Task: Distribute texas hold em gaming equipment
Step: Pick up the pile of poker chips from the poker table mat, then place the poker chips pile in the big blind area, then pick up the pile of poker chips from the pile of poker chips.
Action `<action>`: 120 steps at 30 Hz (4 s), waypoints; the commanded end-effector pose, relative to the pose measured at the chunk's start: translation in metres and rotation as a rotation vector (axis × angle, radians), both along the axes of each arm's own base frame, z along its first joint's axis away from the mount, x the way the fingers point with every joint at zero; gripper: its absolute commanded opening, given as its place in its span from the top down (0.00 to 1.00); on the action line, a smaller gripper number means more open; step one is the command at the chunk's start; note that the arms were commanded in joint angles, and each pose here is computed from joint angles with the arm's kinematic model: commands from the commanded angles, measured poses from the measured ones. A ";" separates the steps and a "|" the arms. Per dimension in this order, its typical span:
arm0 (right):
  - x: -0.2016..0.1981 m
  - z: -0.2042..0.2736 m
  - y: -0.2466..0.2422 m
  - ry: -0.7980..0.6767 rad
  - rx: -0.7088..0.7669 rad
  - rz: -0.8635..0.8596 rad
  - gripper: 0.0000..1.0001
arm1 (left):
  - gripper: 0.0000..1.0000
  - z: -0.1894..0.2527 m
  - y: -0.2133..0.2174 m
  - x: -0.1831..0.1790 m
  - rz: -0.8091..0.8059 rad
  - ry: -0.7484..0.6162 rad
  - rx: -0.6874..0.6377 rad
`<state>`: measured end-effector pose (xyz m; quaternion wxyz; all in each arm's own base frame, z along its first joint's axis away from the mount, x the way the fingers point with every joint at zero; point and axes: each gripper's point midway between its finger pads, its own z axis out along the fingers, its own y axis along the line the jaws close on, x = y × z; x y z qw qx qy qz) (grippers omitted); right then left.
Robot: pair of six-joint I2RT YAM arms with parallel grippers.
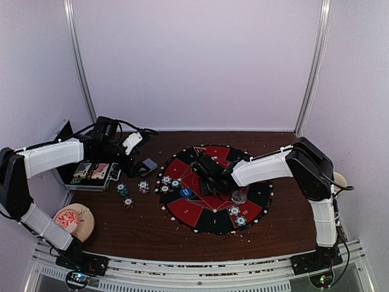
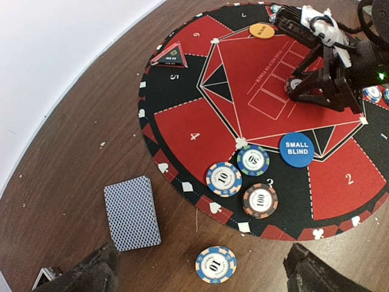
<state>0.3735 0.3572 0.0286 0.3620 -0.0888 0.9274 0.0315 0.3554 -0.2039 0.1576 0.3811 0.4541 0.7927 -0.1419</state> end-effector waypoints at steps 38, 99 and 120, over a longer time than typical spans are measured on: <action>0.036 0.030 -0.198 -0.022 -0.043 -0.320 0.70 | 0.02 0.010 -0.001 0.000 -0.005 -0.032 -0.036; -0.011 0.133 -0.179 -0.155 0.026 -0.214 0.15 | 0.02 -0.015 0.033 -0.012 0.048 0.029 0.090; -0.049 0.065 -0.141 -0.127 0.007 -0.081 0.13 | 0.06 -0.093 0.066 -0.098 -0.057 0.262 0.219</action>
